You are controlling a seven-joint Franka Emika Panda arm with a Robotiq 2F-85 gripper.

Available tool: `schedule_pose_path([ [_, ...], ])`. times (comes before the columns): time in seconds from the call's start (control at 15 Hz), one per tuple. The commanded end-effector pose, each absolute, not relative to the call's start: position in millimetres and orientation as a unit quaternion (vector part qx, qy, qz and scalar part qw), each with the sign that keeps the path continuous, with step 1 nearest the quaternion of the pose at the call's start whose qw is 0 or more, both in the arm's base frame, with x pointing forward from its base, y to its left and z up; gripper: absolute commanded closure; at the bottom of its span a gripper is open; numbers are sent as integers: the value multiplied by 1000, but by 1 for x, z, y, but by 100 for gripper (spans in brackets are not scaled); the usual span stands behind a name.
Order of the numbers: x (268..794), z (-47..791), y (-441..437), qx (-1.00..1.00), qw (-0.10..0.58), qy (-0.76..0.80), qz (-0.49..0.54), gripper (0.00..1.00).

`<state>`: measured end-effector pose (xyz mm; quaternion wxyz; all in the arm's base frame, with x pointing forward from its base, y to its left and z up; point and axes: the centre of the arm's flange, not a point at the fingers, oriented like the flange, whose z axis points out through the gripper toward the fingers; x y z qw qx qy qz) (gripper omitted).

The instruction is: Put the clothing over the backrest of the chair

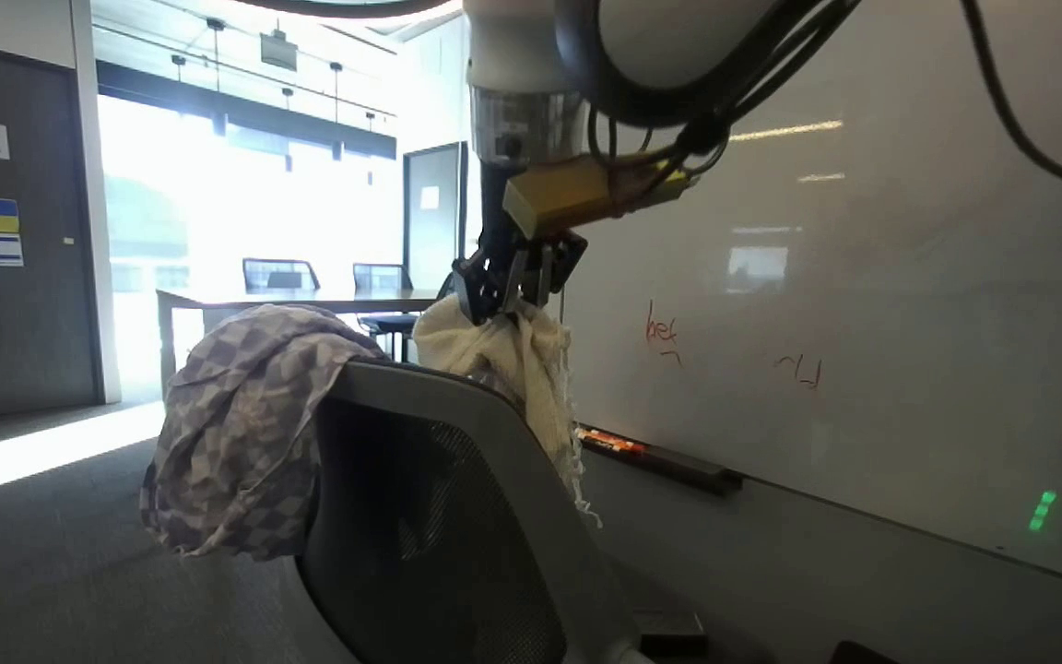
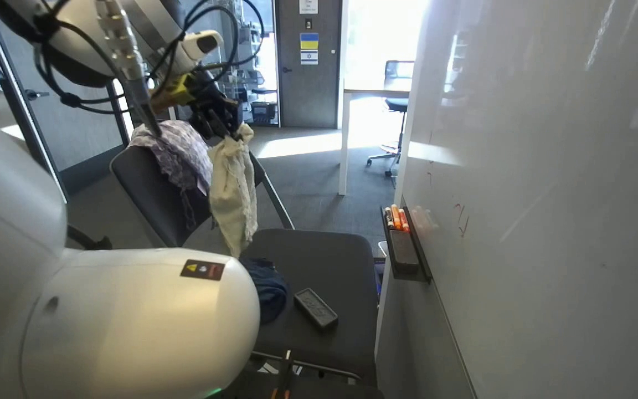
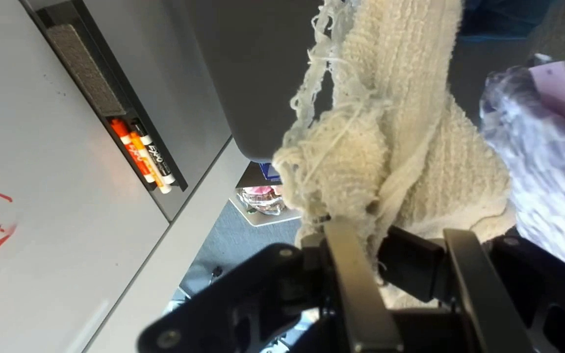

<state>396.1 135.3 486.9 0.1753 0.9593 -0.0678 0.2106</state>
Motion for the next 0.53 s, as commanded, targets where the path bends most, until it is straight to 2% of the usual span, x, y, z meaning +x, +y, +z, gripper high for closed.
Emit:
schedule_pose_path([
  [0.0, 351, 553, 153, 949, 147, -62, 272, 92],
  [0.33, 315, 596, 176, 940, 66, -1, 334, 92],
  [0.47, 300, 600, 199, 942, 36, 42, 330, 92],
])
